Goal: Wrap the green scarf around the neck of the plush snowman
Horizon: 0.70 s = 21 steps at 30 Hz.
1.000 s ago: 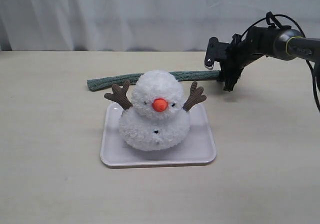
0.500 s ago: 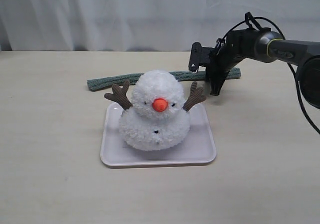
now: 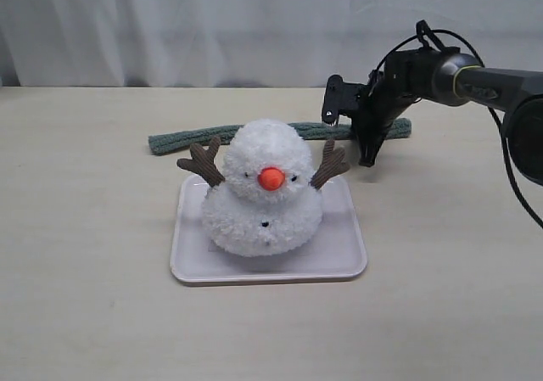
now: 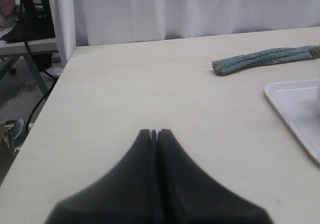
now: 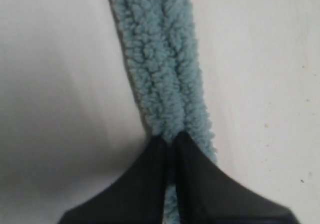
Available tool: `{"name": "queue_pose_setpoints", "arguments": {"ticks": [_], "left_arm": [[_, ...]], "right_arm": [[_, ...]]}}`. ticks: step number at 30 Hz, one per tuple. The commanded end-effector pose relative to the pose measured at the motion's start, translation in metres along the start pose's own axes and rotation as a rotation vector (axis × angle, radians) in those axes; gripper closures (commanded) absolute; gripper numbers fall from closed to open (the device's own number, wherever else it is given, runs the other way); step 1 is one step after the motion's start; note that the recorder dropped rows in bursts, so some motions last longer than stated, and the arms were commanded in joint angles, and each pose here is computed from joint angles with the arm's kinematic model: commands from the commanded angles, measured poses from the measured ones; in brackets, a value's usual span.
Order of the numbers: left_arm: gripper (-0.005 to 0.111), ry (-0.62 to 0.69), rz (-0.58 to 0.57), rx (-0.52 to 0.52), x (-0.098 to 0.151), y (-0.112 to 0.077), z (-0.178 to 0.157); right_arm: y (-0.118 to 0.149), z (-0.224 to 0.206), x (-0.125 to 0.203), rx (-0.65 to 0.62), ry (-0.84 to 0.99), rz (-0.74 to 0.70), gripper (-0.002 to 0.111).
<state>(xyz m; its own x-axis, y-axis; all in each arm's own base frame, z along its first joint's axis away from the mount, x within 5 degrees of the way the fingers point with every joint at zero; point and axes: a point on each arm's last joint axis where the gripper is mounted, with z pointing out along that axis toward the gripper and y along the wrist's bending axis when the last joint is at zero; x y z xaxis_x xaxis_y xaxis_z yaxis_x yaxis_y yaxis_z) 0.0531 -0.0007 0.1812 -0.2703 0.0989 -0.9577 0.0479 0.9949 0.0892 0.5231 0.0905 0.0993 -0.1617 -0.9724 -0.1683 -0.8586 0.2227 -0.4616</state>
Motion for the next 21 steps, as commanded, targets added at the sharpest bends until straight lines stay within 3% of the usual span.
{"name": "queue_pose_setpoints", "arguments": {"ticks": [1, 13, 17, 21], "left_arm": [[0.107, -0.01, -0.003, -0.001, 0.0, 0.0, 0.0], [0.107, -0.01, -0.003, -0.001, 0.0, 0.0, 0.0], [0.107, -0.01, -0.003, -0.001, 0.0, 0.0, 0.0], [0.107, -0.01, -0.003, -0.001, 0.0, 0.0, 0.0]], "right_arm": [[0.011, -0.001, 0.01, -0.132, 0.049, 0.04, 0.102], [-0.001, -0.055, 0.006, -0.198, 0.061, 0.185, 0.102], [-0.008, -0.071, 0.025, -0.236, 0.085, 0.315, 0.102], [-0.006, -0.082, 0.048, -0.383, 0.085, 0.416, 0.102]]}}
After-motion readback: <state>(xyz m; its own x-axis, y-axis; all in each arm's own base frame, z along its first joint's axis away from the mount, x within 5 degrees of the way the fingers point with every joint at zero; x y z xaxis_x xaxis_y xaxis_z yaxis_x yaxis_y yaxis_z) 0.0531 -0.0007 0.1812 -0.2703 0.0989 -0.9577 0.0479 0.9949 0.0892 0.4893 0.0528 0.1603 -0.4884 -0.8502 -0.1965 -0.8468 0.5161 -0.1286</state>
